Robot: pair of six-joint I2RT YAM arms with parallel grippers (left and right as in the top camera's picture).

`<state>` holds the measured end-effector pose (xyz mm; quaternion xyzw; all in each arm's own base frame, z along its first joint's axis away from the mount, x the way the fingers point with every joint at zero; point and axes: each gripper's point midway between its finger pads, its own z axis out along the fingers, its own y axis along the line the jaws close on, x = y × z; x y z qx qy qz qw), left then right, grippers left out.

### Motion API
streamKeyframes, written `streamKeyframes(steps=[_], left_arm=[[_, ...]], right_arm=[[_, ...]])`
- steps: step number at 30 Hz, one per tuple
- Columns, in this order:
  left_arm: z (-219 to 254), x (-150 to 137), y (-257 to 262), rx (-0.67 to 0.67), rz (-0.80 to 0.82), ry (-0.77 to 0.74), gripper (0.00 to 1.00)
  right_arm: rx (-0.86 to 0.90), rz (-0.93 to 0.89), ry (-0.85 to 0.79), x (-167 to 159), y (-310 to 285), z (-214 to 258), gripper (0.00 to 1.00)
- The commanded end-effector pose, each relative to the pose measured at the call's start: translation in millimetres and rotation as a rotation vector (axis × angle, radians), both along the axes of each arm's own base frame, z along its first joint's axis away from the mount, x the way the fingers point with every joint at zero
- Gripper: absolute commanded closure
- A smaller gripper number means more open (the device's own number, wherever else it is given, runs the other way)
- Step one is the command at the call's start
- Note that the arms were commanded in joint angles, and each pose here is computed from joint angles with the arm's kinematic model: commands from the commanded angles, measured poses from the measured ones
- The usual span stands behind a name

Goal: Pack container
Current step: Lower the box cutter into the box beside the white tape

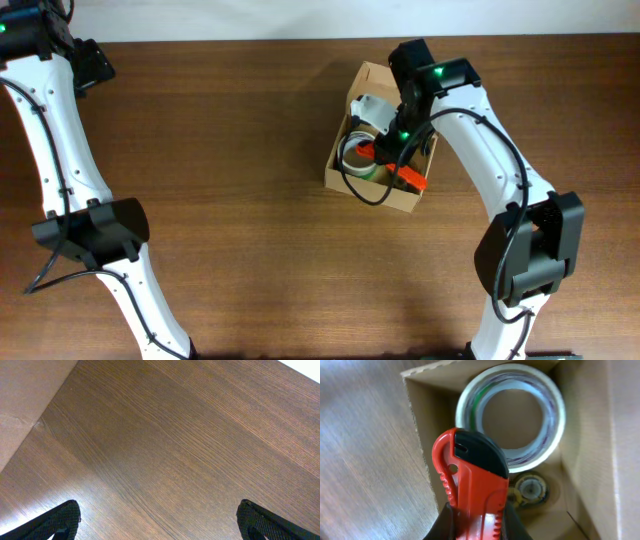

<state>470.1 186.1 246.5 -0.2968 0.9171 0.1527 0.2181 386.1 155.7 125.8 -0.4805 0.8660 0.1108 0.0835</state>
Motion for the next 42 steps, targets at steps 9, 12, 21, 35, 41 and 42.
streamKeyframes(steps=[9,12,21,35,41,42], left_arm=[[-3.8,0.0,2.1,-0.003,-0.004,0.01,0.0],[-3.8,0.0,2.0,-0.004,-0.004,0.01,0.0],[-3.8,0.0,2.1,-0.003,-0.004,0.01,0.0],[-3.8,0.0,2.0,-0.004,-0.004,0.01,0.0],[-3.8,0.0,2.1,-0.003,-0.004,0.01,0.0],[-3.8,0.0,2.0,-0.004,-0.004,0.01,0.0]], right_arm=[[0.052,0.042,0.088,-22.5,7.3,-38.7,0.96],[0.063,0.043,0.103,-27.1,8.3,-47.0,0.96],[0.074,0.045,0.099,-27.0,10.4,-51.7,0.96],[0.091,0.048,0.038,-11.5,15.0,-43.7,0.96],[0.104,0.05,-0.011,1.2,18.6,-30.4,0.96],[0.106,0.05,-0.017,2.7,19.1,-28.4,0.96]])
